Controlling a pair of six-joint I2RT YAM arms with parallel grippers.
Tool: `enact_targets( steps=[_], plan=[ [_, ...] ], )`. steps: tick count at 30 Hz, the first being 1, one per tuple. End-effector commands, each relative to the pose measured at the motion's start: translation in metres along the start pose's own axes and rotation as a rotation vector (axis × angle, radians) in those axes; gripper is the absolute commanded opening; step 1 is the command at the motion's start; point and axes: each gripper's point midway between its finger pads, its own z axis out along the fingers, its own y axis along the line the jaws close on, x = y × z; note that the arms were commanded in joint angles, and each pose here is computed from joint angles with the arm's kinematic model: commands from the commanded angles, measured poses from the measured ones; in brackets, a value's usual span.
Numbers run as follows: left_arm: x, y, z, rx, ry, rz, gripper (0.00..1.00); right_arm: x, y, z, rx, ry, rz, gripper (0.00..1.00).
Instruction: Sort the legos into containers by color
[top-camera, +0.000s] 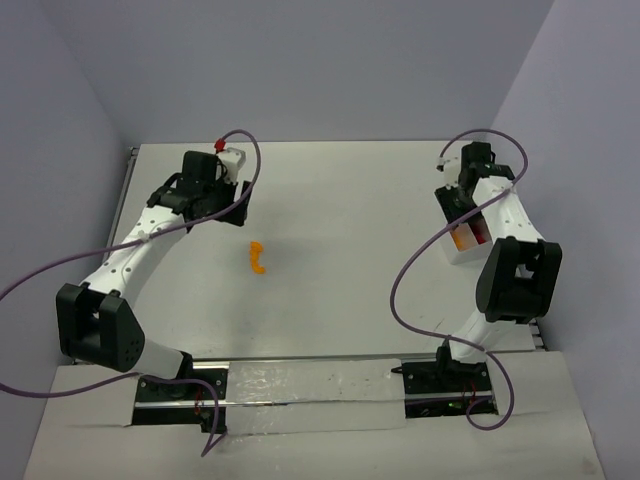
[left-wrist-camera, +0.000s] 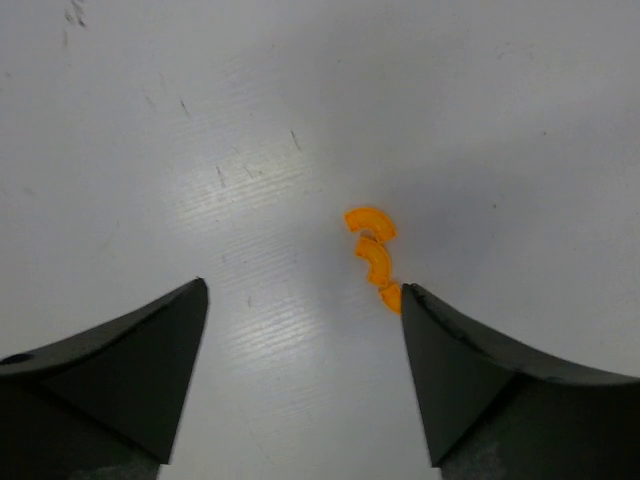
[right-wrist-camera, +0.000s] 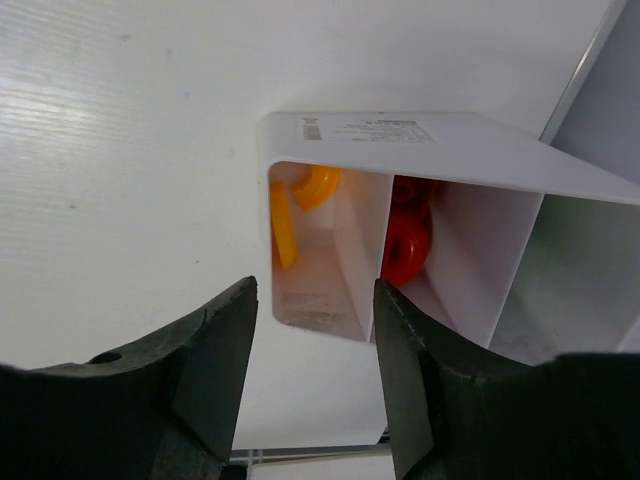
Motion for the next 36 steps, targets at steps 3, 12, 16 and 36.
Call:
enact_targets(
  steps=[3,12,16,36],
  plan=[
    [0.033,-0.017,0.014,0.058,0.119,-0.011,0.74,-0.052,0.04,-0.08,-0.07,-0.246,-0.006,0.96],
    [0.081,-0.043,0.043,0.066,0.287,-0.092,0.78,-0.073,0.099,-0.096,-0.194,-0.322,-0.03,1.0],
    [0.1,-0.055,0.046,0.053,0.345,-0.128,0.76,-0.073,0.104,-0.091,-0.21,-0.317,-0.026,1.0],
    [0.143,-0.067,0.082,0.003,0.512,-0.188,0.54,-0.066,0.112,-0.085,-0.239,-0.305,-0.023,1.0]
  ],
)
